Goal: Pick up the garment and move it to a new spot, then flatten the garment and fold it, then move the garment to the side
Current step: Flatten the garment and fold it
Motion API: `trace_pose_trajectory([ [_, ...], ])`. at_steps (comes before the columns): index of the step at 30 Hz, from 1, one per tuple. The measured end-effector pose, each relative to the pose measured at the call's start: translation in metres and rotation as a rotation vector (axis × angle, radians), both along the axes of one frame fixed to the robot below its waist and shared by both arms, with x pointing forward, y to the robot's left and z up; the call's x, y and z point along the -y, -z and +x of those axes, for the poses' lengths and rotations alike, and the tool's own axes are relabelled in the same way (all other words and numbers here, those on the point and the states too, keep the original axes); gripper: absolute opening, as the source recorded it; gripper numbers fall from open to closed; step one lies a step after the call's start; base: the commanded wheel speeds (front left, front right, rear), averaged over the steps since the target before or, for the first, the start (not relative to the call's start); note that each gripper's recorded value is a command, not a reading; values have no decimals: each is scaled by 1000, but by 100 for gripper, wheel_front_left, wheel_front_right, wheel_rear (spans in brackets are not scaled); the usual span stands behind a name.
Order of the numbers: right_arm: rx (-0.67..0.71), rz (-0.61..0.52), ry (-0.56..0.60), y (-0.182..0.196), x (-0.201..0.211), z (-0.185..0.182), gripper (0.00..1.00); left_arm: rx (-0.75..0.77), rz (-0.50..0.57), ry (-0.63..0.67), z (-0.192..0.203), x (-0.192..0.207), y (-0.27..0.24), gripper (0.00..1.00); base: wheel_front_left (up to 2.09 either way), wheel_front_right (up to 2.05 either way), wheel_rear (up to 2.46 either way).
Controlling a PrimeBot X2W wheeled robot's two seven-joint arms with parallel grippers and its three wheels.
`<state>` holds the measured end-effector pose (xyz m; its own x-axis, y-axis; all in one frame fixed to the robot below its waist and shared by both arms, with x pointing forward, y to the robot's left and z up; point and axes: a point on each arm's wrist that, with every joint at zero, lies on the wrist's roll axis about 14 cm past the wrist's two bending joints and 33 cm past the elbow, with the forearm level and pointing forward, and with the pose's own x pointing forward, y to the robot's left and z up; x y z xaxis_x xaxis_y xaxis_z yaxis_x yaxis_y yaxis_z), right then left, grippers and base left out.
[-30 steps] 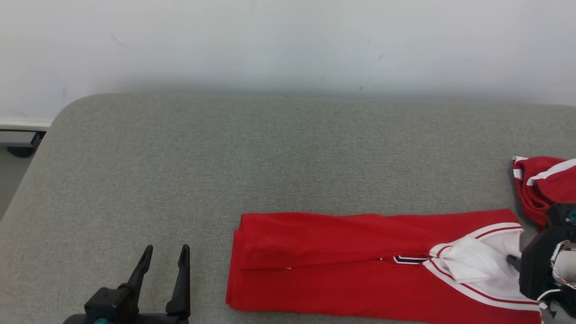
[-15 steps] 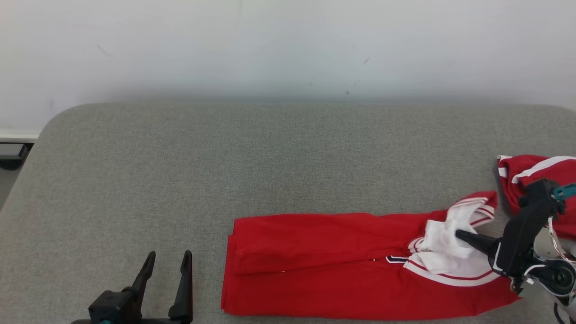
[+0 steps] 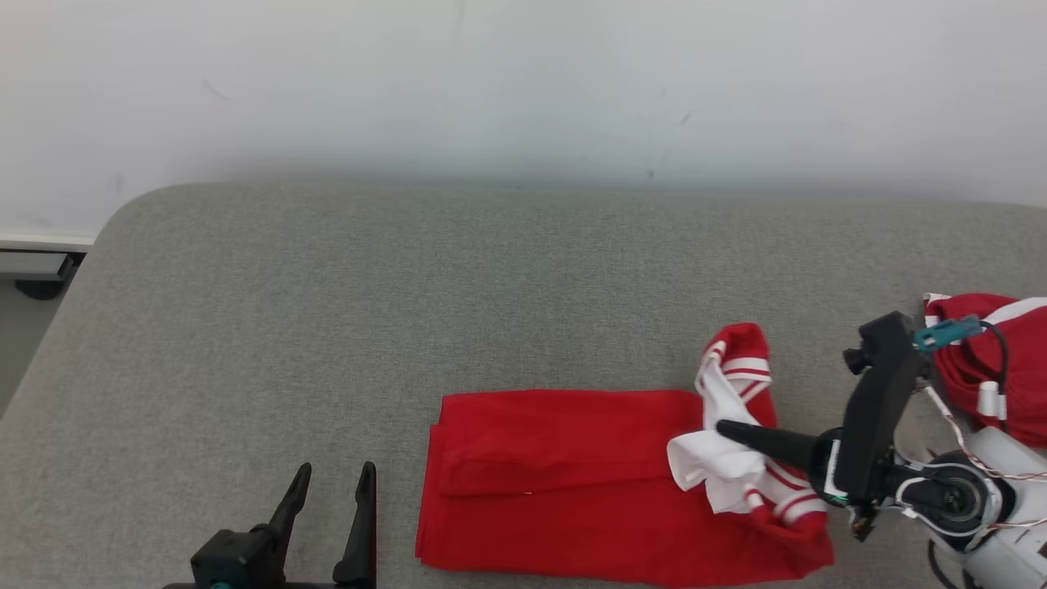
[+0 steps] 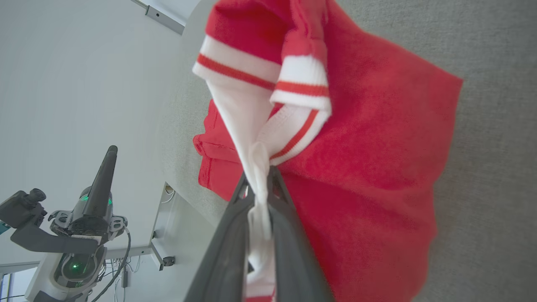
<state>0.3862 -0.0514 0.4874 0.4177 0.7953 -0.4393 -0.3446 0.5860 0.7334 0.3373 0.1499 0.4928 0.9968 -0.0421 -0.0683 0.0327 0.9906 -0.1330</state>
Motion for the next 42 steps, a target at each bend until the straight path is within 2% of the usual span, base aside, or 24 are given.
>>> trace_pose_trajectory([
  [12, -21, 112, -123, -18, -73, -14, 0, -25, 0, -44, -8, -12, 7, 100, 0, 0, 0],
  [20, -37, 149, -149, -25, -112, -15, 0, -23, -2, -56, -6, -14, 5, 100, 0, 0, 0],
  [31, -89, 147, -175, -12, -148, -24, 0, -37, -8, -93, -8, -22, 9, 100, 0, 0, 0],
  [42, -109, 128, -148, 1, -162, -18, 0, -35, -10, -101, -6, -25, 8, 100, 0, 0, 0],
])
